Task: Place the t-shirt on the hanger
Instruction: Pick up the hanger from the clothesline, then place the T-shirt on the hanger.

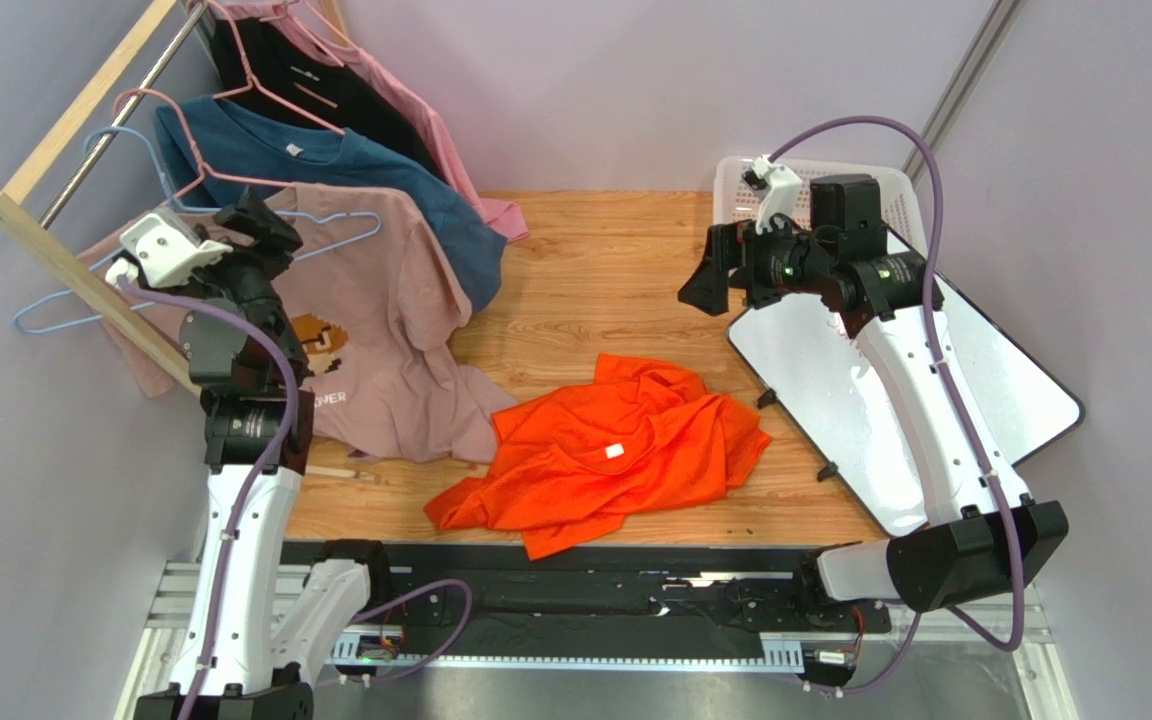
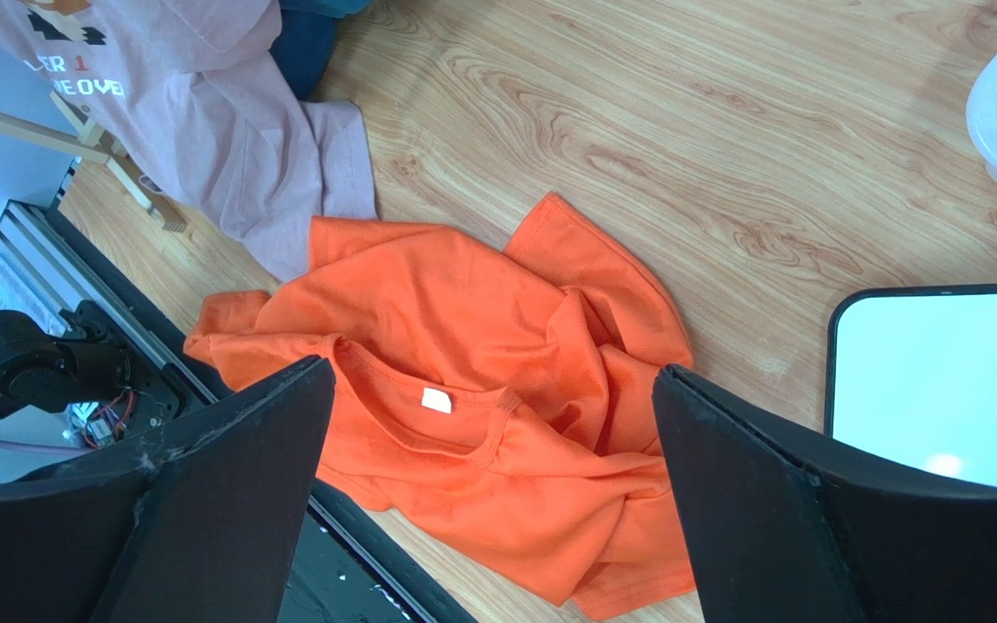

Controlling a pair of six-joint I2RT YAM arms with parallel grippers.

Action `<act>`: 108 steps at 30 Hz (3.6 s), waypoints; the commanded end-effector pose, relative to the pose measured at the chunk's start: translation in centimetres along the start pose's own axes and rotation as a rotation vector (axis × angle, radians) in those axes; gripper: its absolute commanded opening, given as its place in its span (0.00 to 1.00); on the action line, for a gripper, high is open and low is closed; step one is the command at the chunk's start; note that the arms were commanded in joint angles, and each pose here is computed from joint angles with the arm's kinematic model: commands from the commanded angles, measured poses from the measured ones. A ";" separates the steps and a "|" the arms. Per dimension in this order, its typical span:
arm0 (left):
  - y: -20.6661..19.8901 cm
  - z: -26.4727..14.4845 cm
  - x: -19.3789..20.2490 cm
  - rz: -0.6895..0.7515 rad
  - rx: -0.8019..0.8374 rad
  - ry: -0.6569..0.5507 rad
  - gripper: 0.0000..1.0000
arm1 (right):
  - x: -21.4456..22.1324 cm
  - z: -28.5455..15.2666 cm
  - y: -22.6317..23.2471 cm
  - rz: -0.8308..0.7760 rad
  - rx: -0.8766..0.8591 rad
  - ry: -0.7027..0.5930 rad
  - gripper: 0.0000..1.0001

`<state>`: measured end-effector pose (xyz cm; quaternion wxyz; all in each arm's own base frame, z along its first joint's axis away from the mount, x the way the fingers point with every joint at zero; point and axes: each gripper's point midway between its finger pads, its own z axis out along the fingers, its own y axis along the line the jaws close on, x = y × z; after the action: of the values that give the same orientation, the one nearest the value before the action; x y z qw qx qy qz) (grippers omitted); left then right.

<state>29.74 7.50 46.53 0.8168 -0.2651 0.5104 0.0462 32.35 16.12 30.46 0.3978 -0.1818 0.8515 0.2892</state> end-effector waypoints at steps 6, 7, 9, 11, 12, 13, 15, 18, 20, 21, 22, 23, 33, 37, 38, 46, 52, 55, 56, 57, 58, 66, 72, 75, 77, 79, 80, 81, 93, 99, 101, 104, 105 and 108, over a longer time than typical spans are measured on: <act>2.0 2.8 -2.0 -0.068 -0.124 -0.082 0.71 | -1.4 0.0 0.4 -0.039 -0.017 -0.026 1.00; 2.1 3.2 -1.9 -0.075 -0.123 -0.081 0.69 | -1.4 0.0 0.3 -0.035 -0.015 -0.024 1.00; 2.2 4.2 -1.6 -0.089 -0.133 -0.083 0.65 | -1.3 0.0 0.3 -0.034 -0.014 -0.021 1.00; 2.0 4.8 -2.0 -0.100 -0.122 -0.108 0.62 | -1.2 0.0 0.2 -0.033 -0.011 -0.017 1.00; 1.9 5.1 -1.7 -0.091 -0.119 -0.107 0.57 | -1.1 0.0 0.3 -0.031 -0.012 -0.016 1.00; 1.8 5.3 -1.7 -0.091 -0.115 -0.113 0.54 | -1.0 0.0 0.2 -0.029 -0.009 -0.013 1.00; 1.4 5.6 -1.8 -0.089 -0.095 -0.122 0.45 | -1.0 0.0 0.1 -0.056 -0.007 -0.012 1.00; 1.1 5.4 -1.8 -0.078 -0.071 -0.124 0.31 | -0.8 0.0 0.1 -0.054 -0.006 -0.008 1.00; 1.0 5.0 -2.0 -0.066 -0.053 -0.131 0.27 | -0.7 0.0 0.0 -0.052 -0.004 -0.006 0.99; 0.7 4.8 -2.1 -0.058 -0.030 -0.132 0.22 | -0.7 0.0 0.1 -0.052 -0.007 -0.005 0.99; 0.5 4.6 -2.2 -0.043 -0.015 -0.137 0.19 | -0.7 0.1 0.1 -0.053 -0.010 -0.004 0.99; 0.5 4.3 -2.2 -0.035 -0.005 -0.143 0.13 | -0.7 0.2 0.0 -0.051 -0.012 -0.003 0.99; -0.2 2.5 -1.3 -0.050 0.067 -0.068 0.00 | -1.2 0.5 0.3 -0.043 -0.030 -0.009 0.99; -1.3 1.1 1.2 -0.163 0.107 0.087 0.00 | -1.5 0.5 0.4 -0.043 -0.041 -0.013 0.98; -2.0 0.6 1.5 -0.188 0.148 0.110 0.00 | -1.5 0.6 0.5 -0.044 -0.046 -0.011 0.98; -6.1 -2.4 2.4 -0.422 0.313 0.282 0.00 | -2.8 0.6 2.3 -0.096 -0.145 -0.044 0.98; -10.1 -6.2 5.9 -0.491 0.462 0.452 0.00 | -4.6 1.9 7.5 -0.246 -0.264 -0.105 1.00; -13.0 -8.1 6.6 -0.520 0.543 0.504 0.00 | -5.3 3.0 11.8 -0.345 -0.327 -0.145 1.00; -13.6 -8.4 6.9 -0.527 0.554 0.518 0.00 | -5.0 3.4 13.9 -0.371 -0.367 -0.153 1.00; -14.8 -9.4 7.1 -0.543 0.590 0.547 0.00 | -5.8 3.7 15.1 -0.397 -0.389 -0.198 1.00; -15.4 -9.7 7.2 -0.550 0.602 0.559 0.00 | -6.2 3.9 15.9 -0.404 -0.394 -0.220 1.00; -18.2 -12.0 9.5 -0.549 0.628 0.639 0.00 | -4.7 7.8 25.7 -0.332 -0.610 -0.159 0.98; -18.8 -12.6 9.8 -0.538 0.645 0.664 0.00 | -3.6 10.1 28.3 -0.341 -0.640 -0.133 0.92; -18.5 -13.0 10.1 -0.515 0.650 0.669 0.00 | -3.7 10.9 28.9 -0.321 -0.661 -0.132 0.63; -18.4 -13.1 10.2 -0.506 0.653 0.672 0.00 | -3.1 11.0 29.4 -0.309 -0.685 -0.115 0.47; -18.6 -13.6 9.8 -0.500 0.686 0.674 0.00 | -2.2 10.8 29.7 -0.317 -0.714 -0.090 0.09; -18.7 -13.7 9.6 -0.484 0.706 0.670 0.00 | -2.2 10.2 29.5 -0.318 -0.710 -0.089 0.00; -18.4 -13.9 9.8 -0.460 0.699 0.689 0.04 | -1.6 10.4 28.8 -0.318 -0.693 -0.075 0.00; -12.3 -25.0 11.1 0.099 1.210 0.863 0.99 | 1.3 4.0 13.2 -0.466 -0.444 -0.034 0.00; -7.5 -30.0 13.8 0.472 1.570 0.907 0.99 | 10.1 -0.8 7.7 -0.771 -0.399 0.212 0.00; -6.2 -31.5 14.8 0.520 1.661 0.962 0.99 | 13.4 -2.5 6.7 -0.793 -0.403 0.310 0.00; -5.1 -32.8 16.7 0.575 1.768 1.020 0.99 | 16.1 -4.2 5.5 -0.866 -0.406 0.396 0.00; -5.1 -33.4 17.3 0.570 1.814 1.050 0.97 | 16.9 -4.4 5.0 -0.875 -0.399 0.427 0.00; -4.9 -33.6 18.9 0.611 1.901 1.047 0.95 | 18.7 -5.7 4.5 -0.893 -0.425 0.512 0.00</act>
<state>14.57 -16.17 23.28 0.3750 0.5217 0.7201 -0.2621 17.55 17.13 21.57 0.2686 -0.6015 0.7152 0.2334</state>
